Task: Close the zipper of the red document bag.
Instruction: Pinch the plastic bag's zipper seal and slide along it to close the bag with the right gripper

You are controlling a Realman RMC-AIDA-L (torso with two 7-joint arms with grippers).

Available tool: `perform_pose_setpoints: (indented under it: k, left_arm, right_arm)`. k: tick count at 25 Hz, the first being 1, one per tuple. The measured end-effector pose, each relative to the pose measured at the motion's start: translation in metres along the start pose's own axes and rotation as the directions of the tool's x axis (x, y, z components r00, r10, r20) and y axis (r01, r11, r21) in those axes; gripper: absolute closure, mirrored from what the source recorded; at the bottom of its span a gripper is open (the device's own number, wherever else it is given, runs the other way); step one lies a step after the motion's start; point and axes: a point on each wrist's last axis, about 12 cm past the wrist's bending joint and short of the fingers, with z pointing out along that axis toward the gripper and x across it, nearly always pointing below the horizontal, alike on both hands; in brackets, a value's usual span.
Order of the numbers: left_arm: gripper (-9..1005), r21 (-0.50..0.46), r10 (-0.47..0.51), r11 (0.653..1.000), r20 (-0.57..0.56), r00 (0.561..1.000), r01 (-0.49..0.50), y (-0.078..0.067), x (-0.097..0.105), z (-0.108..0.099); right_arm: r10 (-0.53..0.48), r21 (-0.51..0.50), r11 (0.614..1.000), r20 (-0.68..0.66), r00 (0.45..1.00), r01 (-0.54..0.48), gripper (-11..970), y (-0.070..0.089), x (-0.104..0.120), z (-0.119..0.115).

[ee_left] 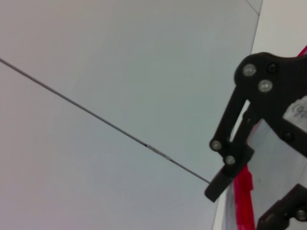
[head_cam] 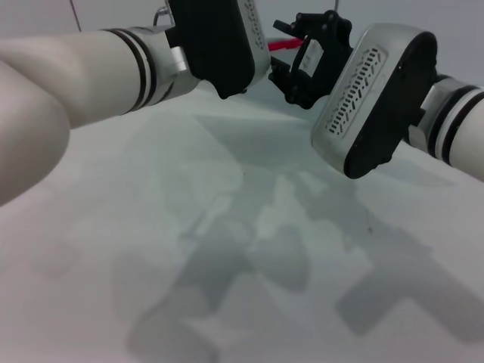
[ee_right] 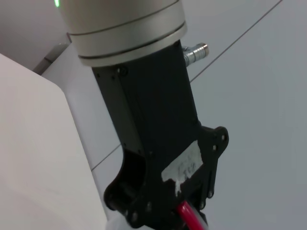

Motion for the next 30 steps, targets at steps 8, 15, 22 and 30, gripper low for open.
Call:
perform_pose_setpoints:
  k: [8,15,22,30]
  left_arm:
    - [941,0.001,0.003,1.0,0.007,1.0,-0.003,0.0,-0.0034,-0.0017]
    - [942,-0.001,0.002,1.0,0.009,1.0,-0.002,0.0005,-0.0039,-0.0028]
    - [941,-0.005,-0.001,1.0,0.005,1.0,0.001,0.0023,-0.0026,-0.0027]
    - [941,-0.005,-0.001,1.0,0.003,1.0,0.001,0.0025,-0.0018,-0.0027]
  right_arm:
    - [0.006,0.026,1.0,-0.01,1.0,-0.005,608,-0.0032,0.005,0.0]
    - [-0.022,0.041,0.999,-0.016,1.0,0.023,616,-0.0023,0.0073,0.0004]
    - [-0.049,0.028,0.998,-0.016,0.999,0.049,623,0.0039,0.0062,-0.0003]
    - [-0.071,0.027,0.997,-0.015,0.997,0.071,633,0.0049,0.0049,-0.0007]
